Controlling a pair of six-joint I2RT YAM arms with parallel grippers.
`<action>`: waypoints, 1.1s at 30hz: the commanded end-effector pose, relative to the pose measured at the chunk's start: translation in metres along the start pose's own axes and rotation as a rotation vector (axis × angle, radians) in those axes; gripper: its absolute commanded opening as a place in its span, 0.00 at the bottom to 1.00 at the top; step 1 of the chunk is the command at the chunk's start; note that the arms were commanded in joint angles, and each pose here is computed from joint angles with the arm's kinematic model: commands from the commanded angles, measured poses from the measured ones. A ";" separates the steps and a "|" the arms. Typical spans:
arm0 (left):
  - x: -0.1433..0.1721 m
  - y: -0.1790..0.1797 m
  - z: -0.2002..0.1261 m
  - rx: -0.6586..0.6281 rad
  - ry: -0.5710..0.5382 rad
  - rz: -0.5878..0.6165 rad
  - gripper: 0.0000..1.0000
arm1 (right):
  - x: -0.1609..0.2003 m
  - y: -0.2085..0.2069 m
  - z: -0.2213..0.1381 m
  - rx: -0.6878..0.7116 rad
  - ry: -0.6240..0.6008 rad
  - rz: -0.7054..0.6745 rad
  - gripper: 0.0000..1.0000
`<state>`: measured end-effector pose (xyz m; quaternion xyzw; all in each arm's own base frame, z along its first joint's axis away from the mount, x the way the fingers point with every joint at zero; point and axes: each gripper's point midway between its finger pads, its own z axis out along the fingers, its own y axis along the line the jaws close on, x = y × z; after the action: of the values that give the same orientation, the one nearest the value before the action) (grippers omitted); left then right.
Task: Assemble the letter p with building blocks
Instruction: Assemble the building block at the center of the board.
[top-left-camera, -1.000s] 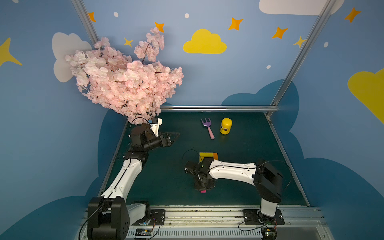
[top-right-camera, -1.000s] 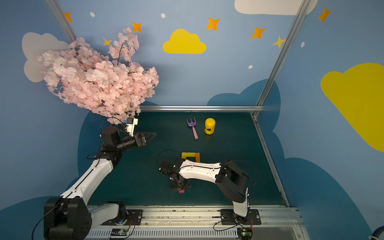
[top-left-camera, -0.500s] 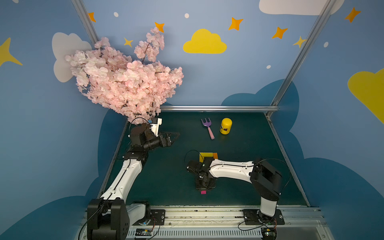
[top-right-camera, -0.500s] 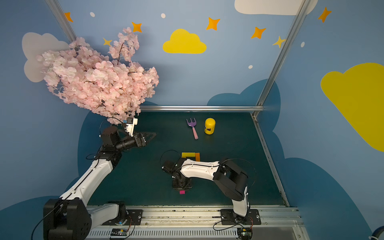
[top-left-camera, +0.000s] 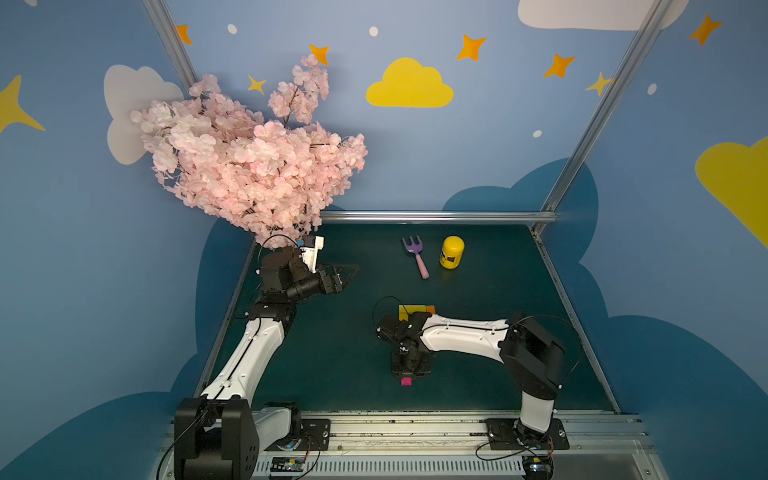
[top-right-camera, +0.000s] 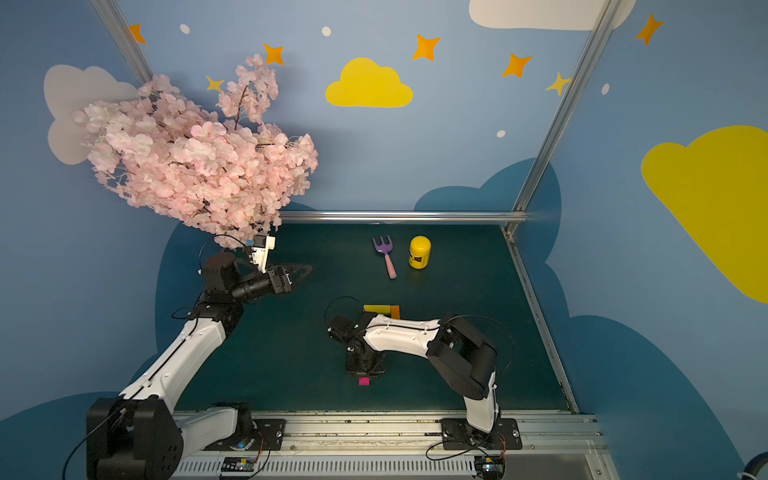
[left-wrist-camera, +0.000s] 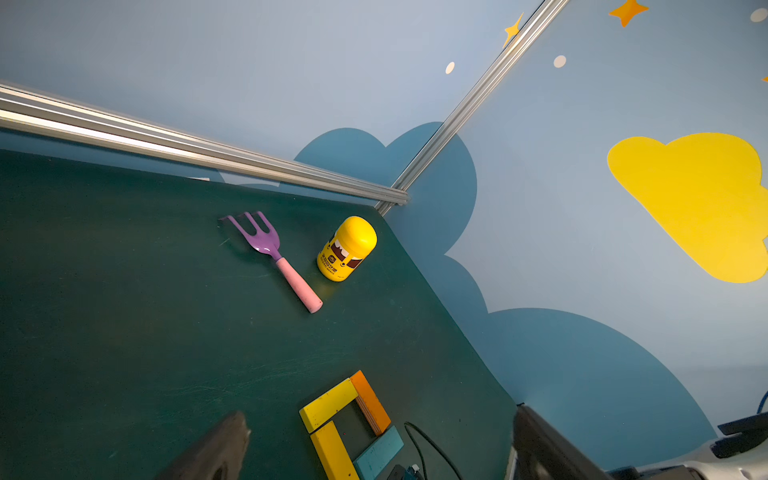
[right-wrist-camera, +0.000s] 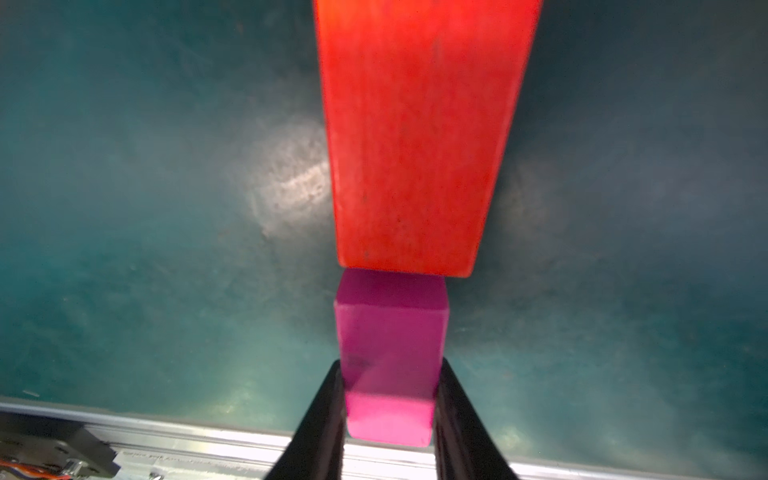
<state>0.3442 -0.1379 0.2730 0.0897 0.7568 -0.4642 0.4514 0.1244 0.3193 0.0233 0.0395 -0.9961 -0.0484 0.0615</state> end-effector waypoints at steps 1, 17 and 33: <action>-0.010 -0.009 -0.001 0.020 -0.013 0.030 1.00 | -0.002 -0.014 0.011 0.053 0.008 0.018 0.32; -0.009 -0.007 0.000 0.018 -0.009 0.028 1.00 | -0.008 -0.019 0.014 0.060 0.011 0.034 0.32; -0.007 -0.006 0.000 0.017 -0.004 0.025 1.00 | -0.011 -0.019 0.014 0.060 0.004 0.027 0.46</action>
<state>0.3444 -0.1379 0.2725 0.0896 0.7572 -0.4641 0.4508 0.1329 0.3173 0.0180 0.0308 -0.9960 -0.0518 0.0654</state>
